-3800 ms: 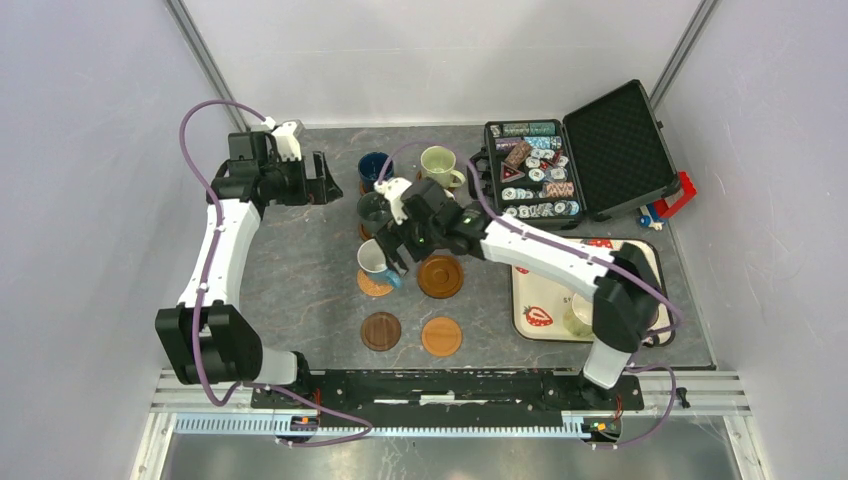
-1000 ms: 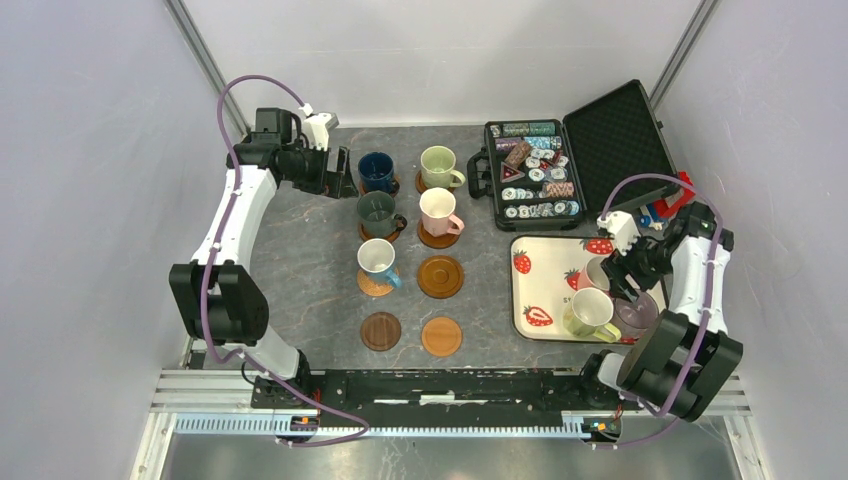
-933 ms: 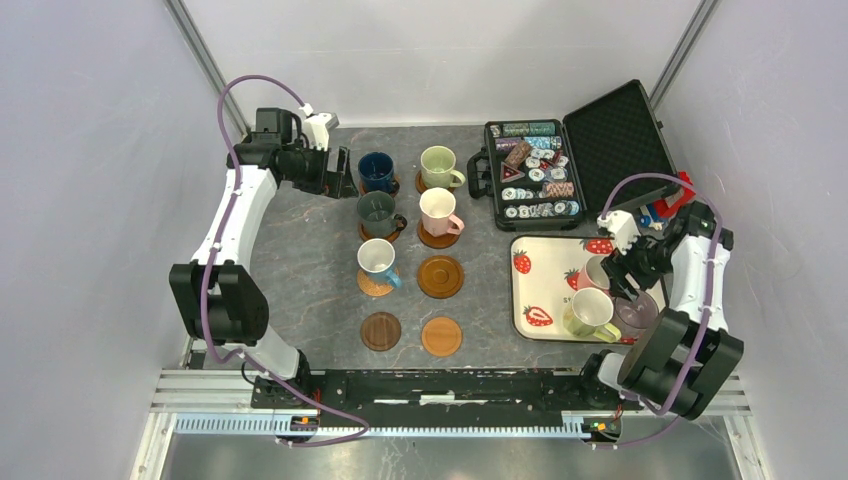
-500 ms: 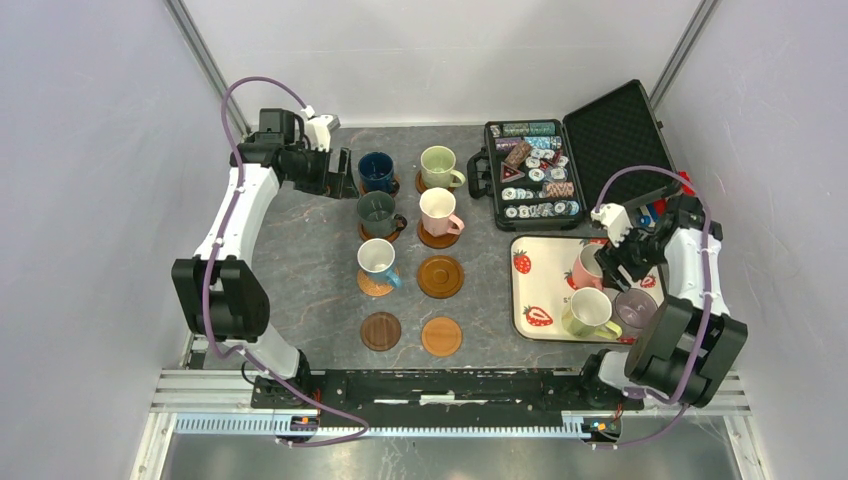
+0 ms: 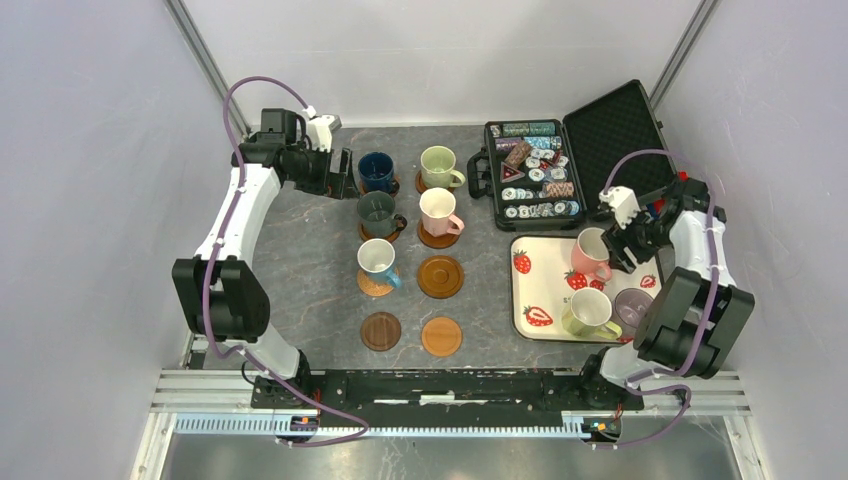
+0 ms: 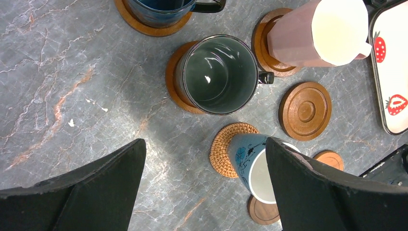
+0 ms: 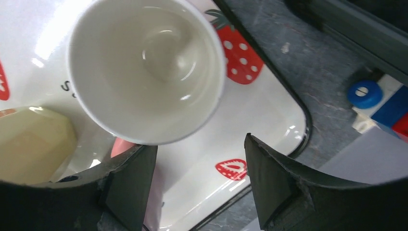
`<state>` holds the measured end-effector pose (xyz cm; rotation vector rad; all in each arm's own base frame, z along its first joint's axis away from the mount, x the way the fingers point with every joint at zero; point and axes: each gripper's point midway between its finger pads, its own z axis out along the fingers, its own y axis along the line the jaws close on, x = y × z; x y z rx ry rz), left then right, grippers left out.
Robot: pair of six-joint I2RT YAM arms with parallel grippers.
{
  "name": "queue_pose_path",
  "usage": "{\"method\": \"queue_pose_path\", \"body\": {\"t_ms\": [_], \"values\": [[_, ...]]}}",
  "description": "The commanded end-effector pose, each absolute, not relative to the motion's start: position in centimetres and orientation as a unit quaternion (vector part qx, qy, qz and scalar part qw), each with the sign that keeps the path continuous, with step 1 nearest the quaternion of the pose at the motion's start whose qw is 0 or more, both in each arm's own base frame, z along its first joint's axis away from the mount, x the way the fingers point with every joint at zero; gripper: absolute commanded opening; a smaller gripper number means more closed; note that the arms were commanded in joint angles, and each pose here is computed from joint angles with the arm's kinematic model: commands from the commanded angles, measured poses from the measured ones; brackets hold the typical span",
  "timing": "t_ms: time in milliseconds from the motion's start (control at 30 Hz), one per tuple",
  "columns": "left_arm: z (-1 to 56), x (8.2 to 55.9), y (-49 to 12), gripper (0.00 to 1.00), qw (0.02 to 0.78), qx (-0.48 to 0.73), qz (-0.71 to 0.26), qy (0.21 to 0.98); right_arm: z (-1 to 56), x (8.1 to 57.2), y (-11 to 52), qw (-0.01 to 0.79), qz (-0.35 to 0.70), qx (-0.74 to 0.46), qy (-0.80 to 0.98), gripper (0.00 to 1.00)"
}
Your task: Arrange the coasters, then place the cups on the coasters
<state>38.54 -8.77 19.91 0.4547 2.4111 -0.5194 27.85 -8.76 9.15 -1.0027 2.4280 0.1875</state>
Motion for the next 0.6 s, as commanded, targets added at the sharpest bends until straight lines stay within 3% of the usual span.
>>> {"method": "queue_pose_path", "body": {"t_ms": [0, 133, 367, 567], "values": [[21.1, 39.5, -8.9, 1.0, 0.334, 0.165, -0.194, 0.907, 11.6, 30.1, -10.9, 0.278, 0.033, -0.356, 0.892, 0.73], [21.2, 39.6, -9.0, 1.0, 0.335, 0.166, -0.195, 0.907, 12.5, 29.0, -11.8, 0.273, 0.027, -0.345, 0.898, 0.73], [20.9, 39.5, -9.1, 1.0, 0.331, 0.167, -0.2, 0.907, 14.0, 25.7, -9.1, 0.273, 0.132, -0.328, 0.894, 0.75], [21.0, 39.6, -9.2, 1.0, 0.332, 0.167, -0.203, 0.906, 11.6, 24.6, -6.1, 0.261, 0.142, -0.317, 0.901, 0.78]]}}
